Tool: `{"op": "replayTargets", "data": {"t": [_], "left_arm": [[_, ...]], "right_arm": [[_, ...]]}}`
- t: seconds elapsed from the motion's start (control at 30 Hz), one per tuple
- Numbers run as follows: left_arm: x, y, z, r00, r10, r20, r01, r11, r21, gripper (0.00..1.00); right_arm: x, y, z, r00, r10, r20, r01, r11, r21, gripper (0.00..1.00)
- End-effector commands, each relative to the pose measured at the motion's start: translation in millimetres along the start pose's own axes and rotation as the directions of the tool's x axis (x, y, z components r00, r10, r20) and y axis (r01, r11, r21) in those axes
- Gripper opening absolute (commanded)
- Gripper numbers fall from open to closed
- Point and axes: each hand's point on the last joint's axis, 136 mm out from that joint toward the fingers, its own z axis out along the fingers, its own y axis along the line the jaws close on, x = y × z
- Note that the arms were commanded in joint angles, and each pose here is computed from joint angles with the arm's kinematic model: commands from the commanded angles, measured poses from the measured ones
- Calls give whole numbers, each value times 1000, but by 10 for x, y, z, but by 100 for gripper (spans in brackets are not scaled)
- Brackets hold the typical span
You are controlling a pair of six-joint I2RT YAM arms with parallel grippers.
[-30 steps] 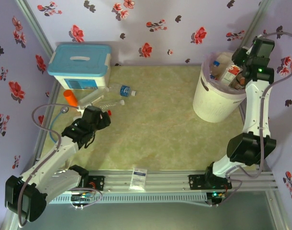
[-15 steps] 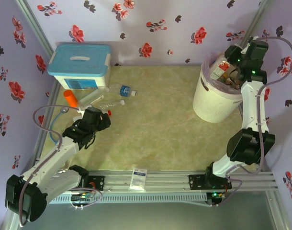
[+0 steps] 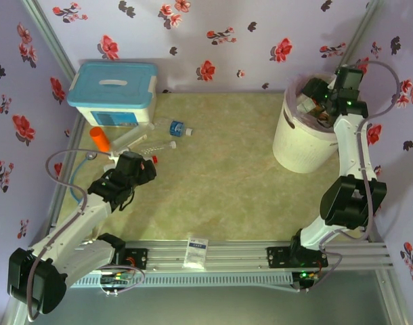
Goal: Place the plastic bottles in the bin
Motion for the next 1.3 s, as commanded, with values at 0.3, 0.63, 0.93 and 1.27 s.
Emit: {"op": "replayTargets", "data": {"t": [0.3,0.63,0.93,1.27], "left_arm": [[10,94,34,1000,-3,-4,3,999,-32,97],[-153,273,104,992,123,-28,-126,983,-131,100],[-423,455,469,932,326,-160,-360,886,-293,100],[-550,628,797,981,126,-146,-167,932,-322,100]], "right_arm": [[-542,39,-1137,976,-140,169,112,980,162,89],[-375,466,-1392,975,-170,142,172,985,-4,88],[-183,673,-1475,971,-208,117,218,973,-79,87],[-147,642,-1494,969,-221,110,229,971,-67,87]]}}
